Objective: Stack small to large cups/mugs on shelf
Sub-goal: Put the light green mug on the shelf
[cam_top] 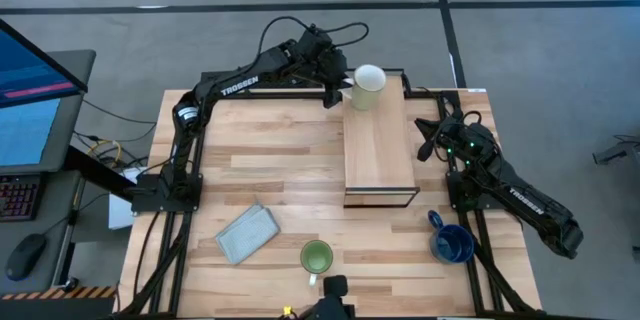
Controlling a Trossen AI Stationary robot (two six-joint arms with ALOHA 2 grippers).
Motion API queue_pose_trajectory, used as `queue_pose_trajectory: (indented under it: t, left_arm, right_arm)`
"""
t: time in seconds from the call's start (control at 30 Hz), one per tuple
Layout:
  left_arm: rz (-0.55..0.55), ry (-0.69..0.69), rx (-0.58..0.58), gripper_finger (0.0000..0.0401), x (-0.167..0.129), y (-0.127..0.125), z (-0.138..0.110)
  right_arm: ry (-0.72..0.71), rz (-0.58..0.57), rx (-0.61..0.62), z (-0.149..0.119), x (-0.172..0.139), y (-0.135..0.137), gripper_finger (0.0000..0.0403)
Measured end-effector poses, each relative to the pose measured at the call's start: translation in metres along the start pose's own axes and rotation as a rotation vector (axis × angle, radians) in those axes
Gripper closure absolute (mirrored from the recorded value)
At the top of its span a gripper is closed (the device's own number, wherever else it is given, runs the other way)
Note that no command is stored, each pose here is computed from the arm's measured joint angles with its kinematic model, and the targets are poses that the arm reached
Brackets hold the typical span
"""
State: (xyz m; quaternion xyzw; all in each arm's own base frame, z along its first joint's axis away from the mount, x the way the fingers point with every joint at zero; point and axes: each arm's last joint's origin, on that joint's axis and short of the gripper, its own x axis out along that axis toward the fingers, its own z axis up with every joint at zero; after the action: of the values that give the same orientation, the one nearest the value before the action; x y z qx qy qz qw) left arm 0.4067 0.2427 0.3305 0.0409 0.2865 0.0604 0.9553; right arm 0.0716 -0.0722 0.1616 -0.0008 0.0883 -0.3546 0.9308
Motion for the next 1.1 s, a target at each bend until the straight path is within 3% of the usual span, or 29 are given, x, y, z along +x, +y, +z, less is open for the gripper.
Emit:
queue_pose_trajectory:
  t: [0.5, 0.77, 1.1]
  left_arm:
    - [-0.004, 0.016, 0.005, 0.0337, 0.0002, -0.0005, -0.0018]
    - [0.067, 0.041, -0.001, 0.0337, 0.0001, 0.0016, -0.0024]
    - [0.069, 0.043, 0.006, 0.0337, 0.0002, 0.0016, -0.0025]
  right_arm:
    - [0.000, 0.000, 0.000, 0.0000, 0.0000, 0.0000, 0.0343]
    - [0.000, 0.000, 0.000, 0.0000, 0.0000, 0.0000, 0.0343]
    - [0.000, 0.000, 0.000, 0.0000, 0.0000, 0.0000, 0.0343]
